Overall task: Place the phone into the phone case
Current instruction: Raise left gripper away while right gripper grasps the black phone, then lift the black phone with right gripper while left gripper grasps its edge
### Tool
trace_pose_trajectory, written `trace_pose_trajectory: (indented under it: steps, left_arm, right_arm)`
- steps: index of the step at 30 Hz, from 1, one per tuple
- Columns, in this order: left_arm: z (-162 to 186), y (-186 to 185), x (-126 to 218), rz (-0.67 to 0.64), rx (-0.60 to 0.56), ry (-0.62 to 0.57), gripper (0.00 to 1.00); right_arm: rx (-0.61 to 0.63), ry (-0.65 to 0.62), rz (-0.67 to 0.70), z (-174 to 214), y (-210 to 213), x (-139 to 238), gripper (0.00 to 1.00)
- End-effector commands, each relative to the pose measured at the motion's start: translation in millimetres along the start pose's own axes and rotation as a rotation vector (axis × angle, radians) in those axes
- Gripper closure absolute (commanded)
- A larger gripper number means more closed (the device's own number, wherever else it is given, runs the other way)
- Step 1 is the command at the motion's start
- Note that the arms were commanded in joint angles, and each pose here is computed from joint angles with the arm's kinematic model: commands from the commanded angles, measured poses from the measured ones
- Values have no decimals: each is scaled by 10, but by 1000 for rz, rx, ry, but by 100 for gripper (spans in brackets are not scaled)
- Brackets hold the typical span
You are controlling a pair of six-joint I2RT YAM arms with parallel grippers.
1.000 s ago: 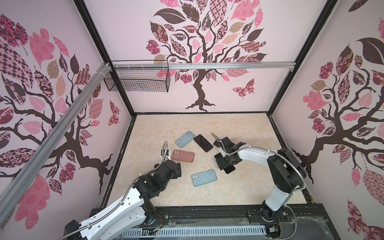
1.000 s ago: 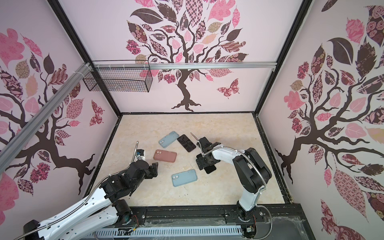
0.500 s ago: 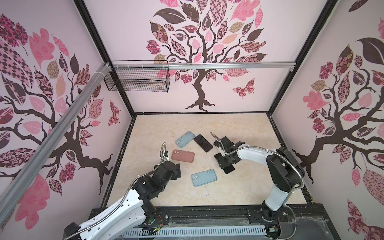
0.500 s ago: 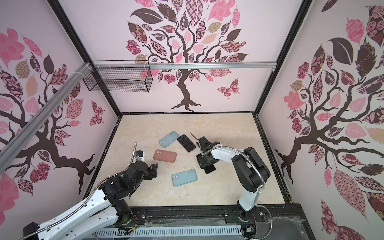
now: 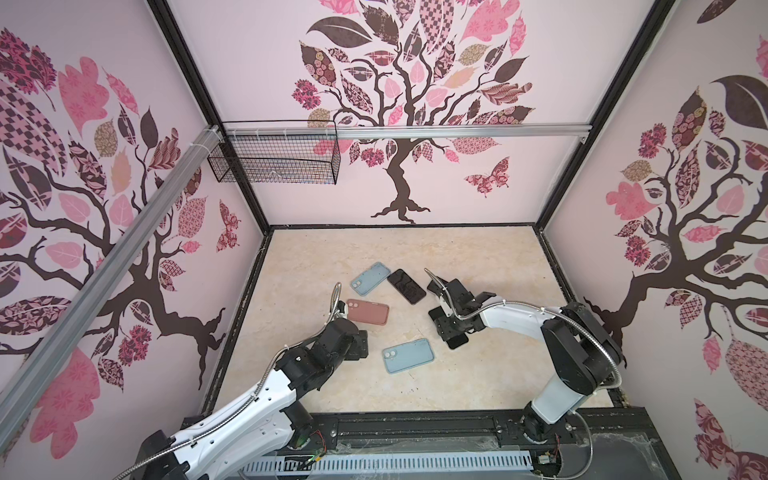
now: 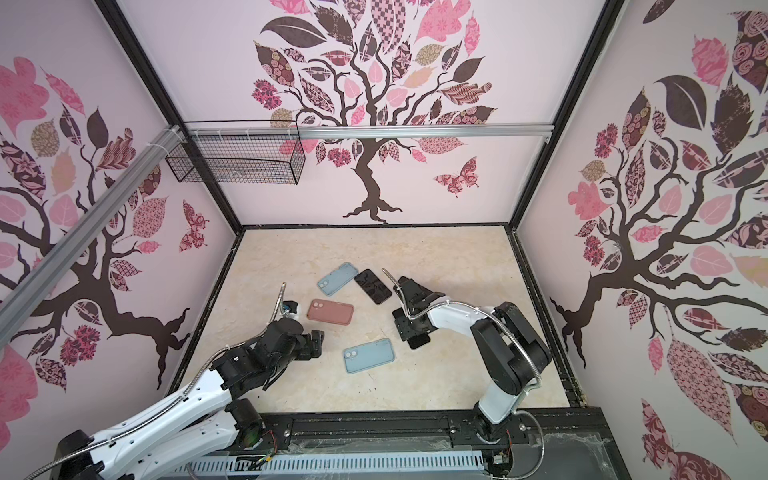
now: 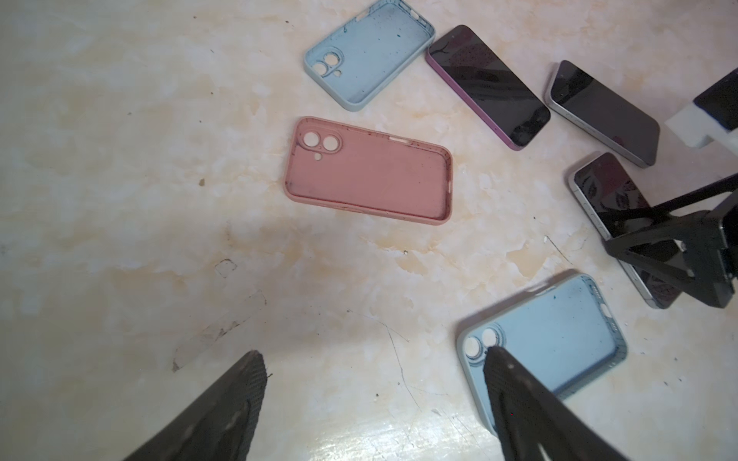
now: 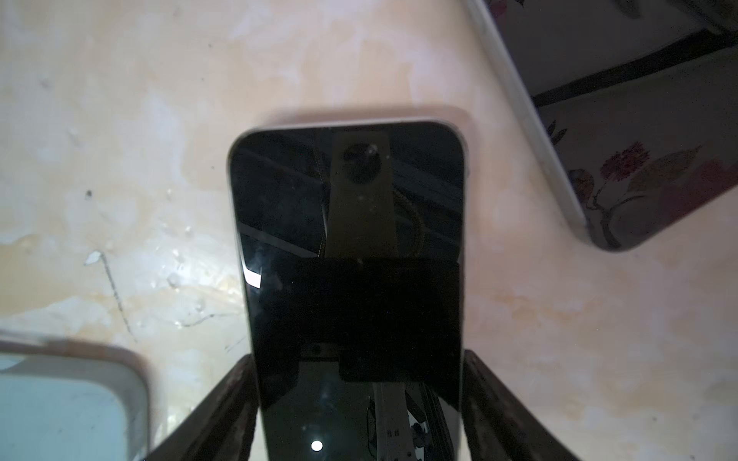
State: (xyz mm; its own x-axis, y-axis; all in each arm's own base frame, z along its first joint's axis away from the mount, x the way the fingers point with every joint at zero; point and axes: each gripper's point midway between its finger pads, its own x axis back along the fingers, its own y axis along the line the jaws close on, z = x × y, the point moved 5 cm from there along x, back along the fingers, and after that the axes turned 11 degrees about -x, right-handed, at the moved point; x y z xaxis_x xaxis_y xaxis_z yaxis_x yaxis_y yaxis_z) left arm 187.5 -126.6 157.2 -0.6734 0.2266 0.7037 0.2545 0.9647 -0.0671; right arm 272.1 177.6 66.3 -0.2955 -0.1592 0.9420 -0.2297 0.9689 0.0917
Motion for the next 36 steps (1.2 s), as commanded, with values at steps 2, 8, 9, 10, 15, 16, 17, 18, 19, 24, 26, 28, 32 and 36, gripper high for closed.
trace_pose_trajectory:
  steps: [2,8,9,10,15,16,17,18,19,24,26,28,32,36]
  left_arm:
    - [-207,-201,63,170,24,-25,11]
    - [-400,-441,152,342,21,-19,10]
    - [-431,-485,160,368,19,-15,10]
    - [-473,-529,176,396,17,-16,10]
    - [-624,-726,199,513,14,-13,10]
    - [-650,-763,200,535,14,-10,10]
    - [-682,-797,198,555,16,-9,10]
    - [-711,-833,199,575,17,-5,10]
    - [-739,-862,201,593,18,-3,11]
    - [-935,-981,179,685,66,4,13]
    - [-1024,-1034,172,733,86,5,15]
    - [-1101,-1086,167,769,97,-2,17]
    - [-1126,-1161,74,803,103,34,23]
    - [-1095,-1214,-35,825,114,74,32]
  right_arm:
    - [-6,-95,-102,-105,138,280,74]
    - [-2,-168,-174,-152,204,495,80]
    - [0,-181,-189,-158,218,533,80]
    - [2,-195,-206,-163,233,573,80]
    - [19,-268,-297,-175,314,781,83]
    - [25,-284,-318,-173,332,830,83]
    - [32,-299,-335,-169,351,868,83]
    - [39,-320,-349,-168,366,918,83]
    - [47,-344,-363,-167,386,969,84]
    - [93,-415,-440,-121,485,1165,84]
    - [111,-434,-459,-108,522,1220,84]
    - [124,-442,-470,-94,546,1257,84]
    - [147,-449,-496,-69,595,1303,85]
    - [176,-467,-522,-33,644,1361,85]
